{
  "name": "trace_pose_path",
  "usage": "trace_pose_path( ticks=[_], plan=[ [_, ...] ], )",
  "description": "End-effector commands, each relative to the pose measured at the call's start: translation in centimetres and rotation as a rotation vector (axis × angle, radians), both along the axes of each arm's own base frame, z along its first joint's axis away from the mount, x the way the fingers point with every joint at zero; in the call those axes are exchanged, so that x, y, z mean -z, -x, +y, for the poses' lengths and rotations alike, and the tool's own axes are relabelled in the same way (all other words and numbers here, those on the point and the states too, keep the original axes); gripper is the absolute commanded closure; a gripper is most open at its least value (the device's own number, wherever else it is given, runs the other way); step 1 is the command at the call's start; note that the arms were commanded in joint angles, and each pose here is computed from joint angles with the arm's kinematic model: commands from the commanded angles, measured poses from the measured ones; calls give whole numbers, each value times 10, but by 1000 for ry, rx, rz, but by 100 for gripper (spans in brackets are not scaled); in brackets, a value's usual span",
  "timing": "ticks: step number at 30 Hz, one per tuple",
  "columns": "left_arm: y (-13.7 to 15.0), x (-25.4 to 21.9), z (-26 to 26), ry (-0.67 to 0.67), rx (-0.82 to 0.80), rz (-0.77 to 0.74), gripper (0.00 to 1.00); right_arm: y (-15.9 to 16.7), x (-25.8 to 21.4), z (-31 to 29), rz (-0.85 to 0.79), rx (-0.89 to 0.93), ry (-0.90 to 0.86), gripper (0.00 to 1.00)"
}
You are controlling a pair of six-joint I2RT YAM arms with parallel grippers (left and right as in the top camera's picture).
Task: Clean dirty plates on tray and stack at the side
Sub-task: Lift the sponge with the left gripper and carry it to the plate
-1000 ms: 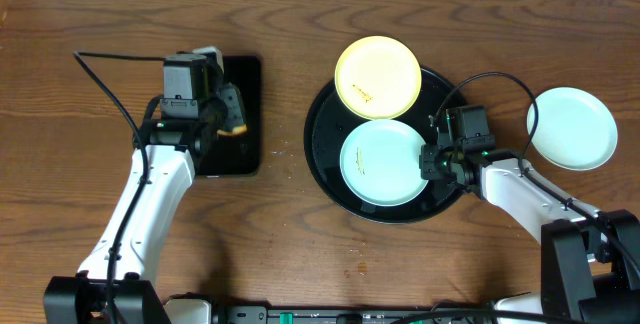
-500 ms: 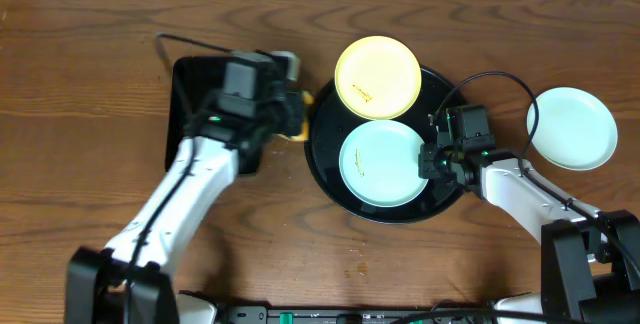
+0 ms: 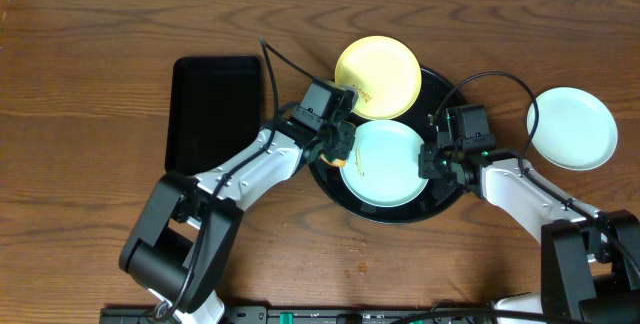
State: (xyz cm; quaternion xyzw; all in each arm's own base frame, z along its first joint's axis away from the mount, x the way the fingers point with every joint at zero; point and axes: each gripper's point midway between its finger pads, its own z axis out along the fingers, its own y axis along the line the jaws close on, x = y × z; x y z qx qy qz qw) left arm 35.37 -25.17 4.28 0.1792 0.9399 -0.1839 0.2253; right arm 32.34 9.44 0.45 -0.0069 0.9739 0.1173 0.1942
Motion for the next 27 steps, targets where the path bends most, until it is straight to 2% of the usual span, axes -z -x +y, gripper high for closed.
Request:
trace_pose_path(
  ticks=[1, 9, 22, 27],
  plan=[
    [2, -6, -15, 18, 42, -14, 93, 6, 6, 0, 19, -8, 14, 99],
    [9, -6, -33, 30, 86, -34, 93, 6, 6, 0, 19, -8, 14, 99],
    [-7, 30, -39, -8, 109, -75, 92, 6, 6, 0, 20, -8, 14, 99],
    [5, 38, -37, -29, 123, -28, 93, 6, 6, 0, 20, -8, 15, 99]
  ],
)
